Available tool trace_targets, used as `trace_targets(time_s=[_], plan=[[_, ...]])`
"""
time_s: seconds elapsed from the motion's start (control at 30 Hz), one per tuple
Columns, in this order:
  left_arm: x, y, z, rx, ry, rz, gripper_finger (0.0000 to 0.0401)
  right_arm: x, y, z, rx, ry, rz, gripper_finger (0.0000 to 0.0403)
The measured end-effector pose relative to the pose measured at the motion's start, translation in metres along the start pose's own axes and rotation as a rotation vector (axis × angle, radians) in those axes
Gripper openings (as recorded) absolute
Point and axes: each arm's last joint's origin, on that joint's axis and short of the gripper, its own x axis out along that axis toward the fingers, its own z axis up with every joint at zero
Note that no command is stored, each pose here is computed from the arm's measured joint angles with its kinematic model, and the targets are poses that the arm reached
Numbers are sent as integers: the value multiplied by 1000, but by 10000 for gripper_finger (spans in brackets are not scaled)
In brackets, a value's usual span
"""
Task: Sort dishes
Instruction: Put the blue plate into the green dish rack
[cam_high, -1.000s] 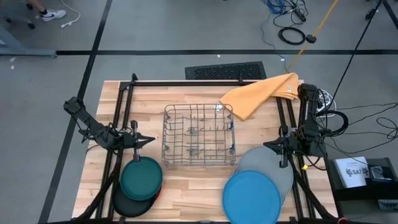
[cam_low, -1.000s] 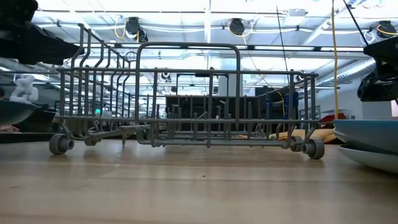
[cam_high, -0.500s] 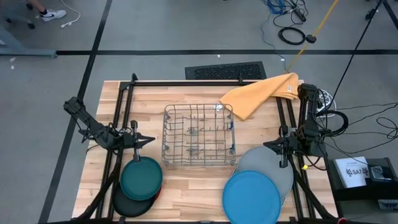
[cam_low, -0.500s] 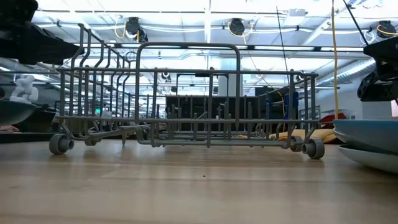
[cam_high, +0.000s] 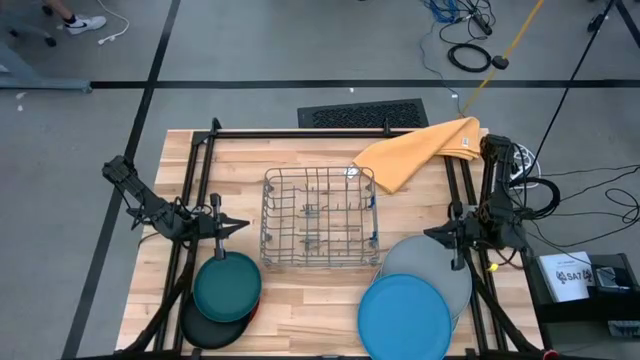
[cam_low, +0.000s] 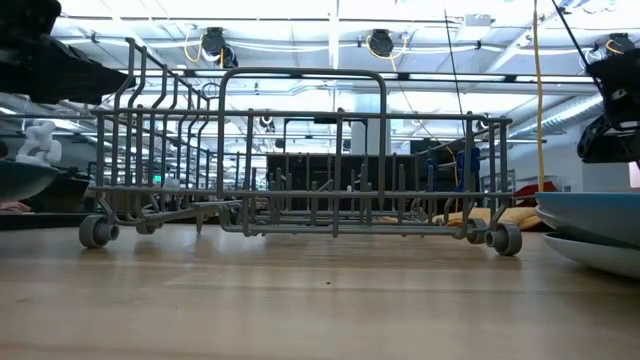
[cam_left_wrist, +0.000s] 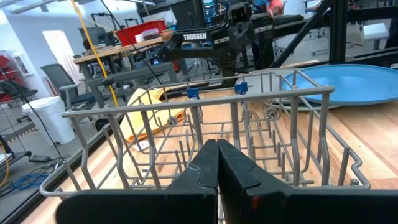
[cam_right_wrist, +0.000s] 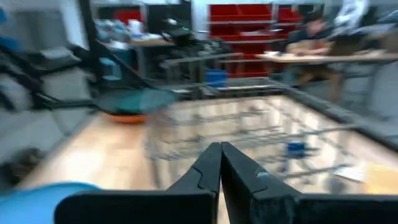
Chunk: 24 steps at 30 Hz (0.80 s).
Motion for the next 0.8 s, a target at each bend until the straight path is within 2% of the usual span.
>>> trace_targets(time_s=[0.1, 0.23, 0.37, 0.6, 0.8], plan=[[0, 0, 0, 0, 0, 0, 0, 1, 4, 12, 48, -36, 116, 6], [0, 0, 0, 0, 0, -1, 0, 1, 5, 30, 33, -142, 250, 6], [0, 0, 0, 0, 0, 0, 0, -1, 3, 56, 78, -180, 252, 6], [0, 0, 0, 0, 0, 0, 0, -4, -2, 114, 123, -116, 283, 6], [0, 0, 0, 1, 1, 0, 0, -4, 15, 144, 8, 12, 456, 6]])
